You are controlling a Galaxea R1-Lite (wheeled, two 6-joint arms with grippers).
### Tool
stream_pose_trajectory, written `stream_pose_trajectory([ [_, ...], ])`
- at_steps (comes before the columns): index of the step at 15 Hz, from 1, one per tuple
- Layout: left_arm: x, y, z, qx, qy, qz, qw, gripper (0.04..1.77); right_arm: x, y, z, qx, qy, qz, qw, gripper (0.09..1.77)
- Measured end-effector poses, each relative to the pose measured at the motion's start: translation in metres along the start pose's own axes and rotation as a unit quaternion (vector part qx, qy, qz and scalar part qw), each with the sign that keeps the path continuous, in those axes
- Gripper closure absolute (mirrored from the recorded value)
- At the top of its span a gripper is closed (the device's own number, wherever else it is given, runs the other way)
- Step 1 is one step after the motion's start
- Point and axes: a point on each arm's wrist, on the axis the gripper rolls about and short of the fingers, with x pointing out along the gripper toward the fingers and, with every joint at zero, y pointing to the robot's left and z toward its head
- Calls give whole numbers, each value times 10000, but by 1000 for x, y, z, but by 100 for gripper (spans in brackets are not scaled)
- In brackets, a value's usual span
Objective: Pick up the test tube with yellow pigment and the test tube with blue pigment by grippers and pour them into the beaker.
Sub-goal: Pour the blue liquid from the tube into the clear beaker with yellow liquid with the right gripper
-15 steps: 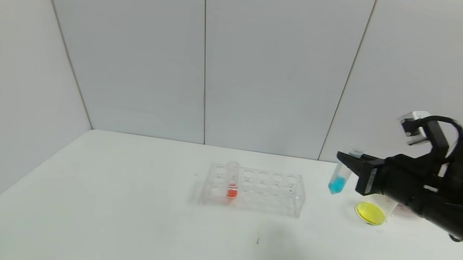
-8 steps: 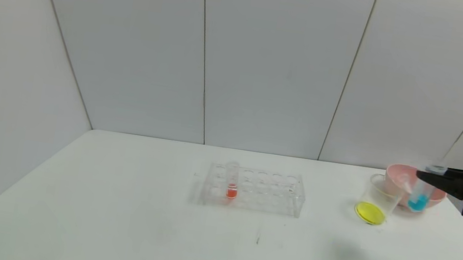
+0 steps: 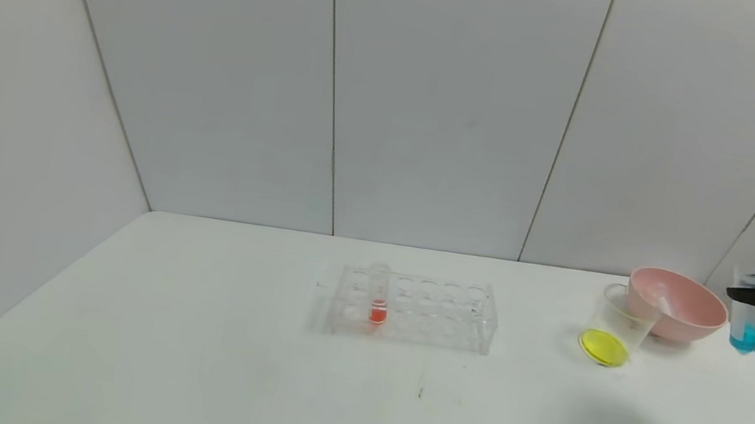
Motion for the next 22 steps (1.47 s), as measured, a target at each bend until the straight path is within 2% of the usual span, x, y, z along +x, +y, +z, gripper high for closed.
stream_pose_trajectory([
  [4,0,0,0,-2,-2,0,10000,5,10,-25,10,-224,563,-298,9977,136],
  [7,0,0,0,-2,0,0,10000,5,19,-39,12,-296,892,-274,9952,136],
  [11,0,0,0,0,0,0,10000,5,29,-56,16,-583,1102,-256,9919,136],
  [13,0,0,0,0,-2,0,10000,5,31,-59,20,-560,1259,-160,9903,136],
  [22,0,0,0,0,0,0,10000,5,66,-54,32,-1247,1762,-331,9759,136],
])
